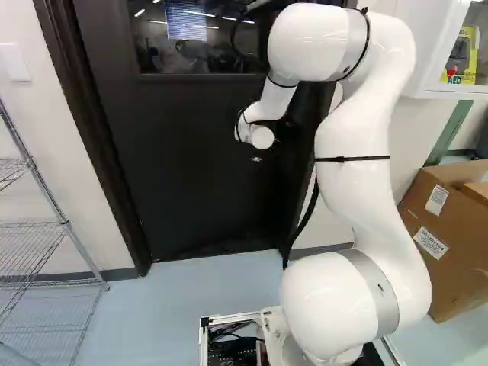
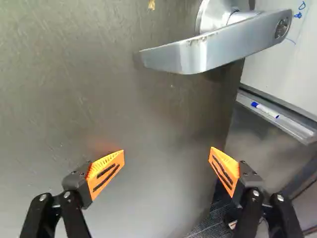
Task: Open the door and move inside
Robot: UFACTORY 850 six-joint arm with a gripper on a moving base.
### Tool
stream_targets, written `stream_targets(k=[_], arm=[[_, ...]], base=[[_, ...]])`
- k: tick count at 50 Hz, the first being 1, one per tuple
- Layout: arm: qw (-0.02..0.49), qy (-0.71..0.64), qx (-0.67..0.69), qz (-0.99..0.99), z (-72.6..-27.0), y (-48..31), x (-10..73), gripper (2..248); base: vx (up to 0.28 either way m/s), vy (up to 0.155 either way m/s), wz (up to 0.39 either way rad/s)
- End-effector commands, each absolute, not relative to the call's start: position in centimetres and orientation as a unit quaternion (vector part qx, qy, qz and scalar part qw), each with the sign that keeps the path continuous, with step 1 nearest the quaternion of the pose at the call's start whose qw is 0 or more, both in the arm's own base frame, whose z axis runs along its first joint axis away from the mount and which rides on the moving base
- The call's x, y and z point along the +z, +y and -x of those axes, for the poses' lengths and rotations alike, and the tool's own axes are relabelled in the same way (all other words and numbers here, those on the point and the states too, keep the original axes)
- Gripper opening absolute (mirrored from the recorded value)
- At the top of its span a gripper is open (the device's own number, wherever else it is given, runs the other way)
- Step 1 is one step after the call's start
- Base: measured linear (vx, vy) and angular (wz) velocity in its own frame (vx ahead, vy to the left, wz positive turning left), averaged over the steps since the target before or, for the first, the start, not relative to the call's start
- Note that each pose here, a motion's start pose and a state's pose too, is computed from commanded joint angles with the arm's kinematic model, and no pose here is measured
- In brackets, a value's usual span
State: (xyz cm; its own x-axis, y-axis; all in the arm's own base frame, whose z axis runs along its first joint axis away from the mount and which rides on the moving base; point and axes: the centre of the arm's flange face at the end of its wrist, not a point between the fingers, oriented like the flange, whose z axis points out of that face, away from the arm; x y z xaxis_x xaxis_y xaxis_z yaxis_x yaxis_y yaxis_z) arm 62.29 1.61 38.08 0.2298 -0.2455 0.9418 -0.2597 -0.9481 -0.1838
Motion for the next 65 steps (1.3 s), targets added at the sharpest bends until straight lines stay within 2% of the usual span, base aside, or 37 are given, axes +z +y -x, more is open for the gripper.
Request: stream_targets(k=[28,45,65], arm=[[-0.002,-0.157,0.615,-0.773,-67.3,2.8,37.3,247],[-0.005,-0.144,0.617,-0.774,-67.6,3.3,37.2,247],[-0.029,-0.032,0.619,-0.784,-66.1,7.3,37.7,247]], base=[[0.000,0.000,0.000],[0.000,0.000,0.000],[0.000,0.000,0.000]])
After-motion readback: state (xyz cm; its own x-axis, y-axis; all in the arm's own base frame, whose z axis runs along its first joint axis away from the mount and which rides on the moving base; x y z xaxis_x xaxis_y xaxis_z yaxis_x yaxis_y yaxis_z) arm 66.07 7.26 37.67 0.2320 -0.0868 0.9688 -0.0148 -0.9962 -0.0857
